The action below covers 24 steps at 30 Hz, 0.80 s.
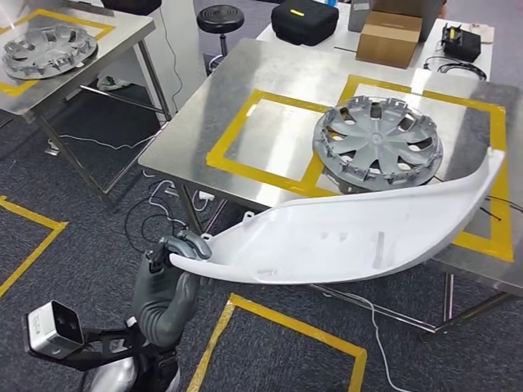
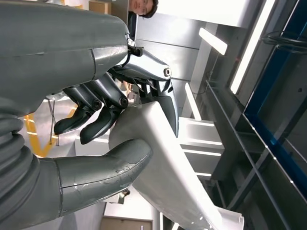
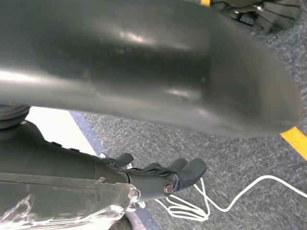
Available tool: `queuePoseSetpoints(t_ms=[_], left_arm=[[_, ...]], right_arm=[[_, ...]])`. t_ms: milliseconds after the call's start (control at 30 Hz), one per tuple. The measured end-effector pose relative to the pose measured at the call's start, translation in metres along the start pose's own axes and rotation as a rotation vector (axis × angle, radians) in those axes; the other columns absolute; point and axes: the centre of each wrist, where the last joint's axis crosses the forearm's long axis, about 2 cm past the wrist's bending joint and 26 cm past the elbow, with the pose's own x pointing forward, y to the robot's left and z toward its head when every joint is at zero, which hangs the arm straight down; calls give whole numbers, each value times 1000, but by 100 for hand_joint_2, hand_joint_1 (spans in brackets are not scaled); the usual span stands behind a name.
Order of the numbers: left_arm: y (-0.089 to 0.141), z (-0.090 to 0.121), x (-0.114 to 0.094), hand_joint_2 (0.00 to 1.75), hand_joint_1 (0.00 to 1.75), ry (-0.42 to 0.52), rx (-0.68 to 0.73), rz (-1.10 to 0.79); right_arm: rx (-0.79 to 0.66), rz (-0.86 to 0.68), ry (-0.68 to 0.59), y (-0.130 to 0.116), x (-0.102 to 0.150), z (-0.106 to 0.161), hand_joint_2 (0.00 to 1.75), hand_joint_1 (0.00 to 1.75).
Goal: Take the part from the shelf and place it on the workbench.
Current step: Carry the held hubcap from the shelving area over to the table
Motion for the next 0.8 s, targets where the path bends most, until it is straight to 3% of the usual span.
queuePoseSetpoints(t_ms=[800], left_arm=[[2, 2, -1, 175, 175, 24, 57, -24]], right_arm=[[-9, 7, -4, -3, 3, -1, 0, 0]])
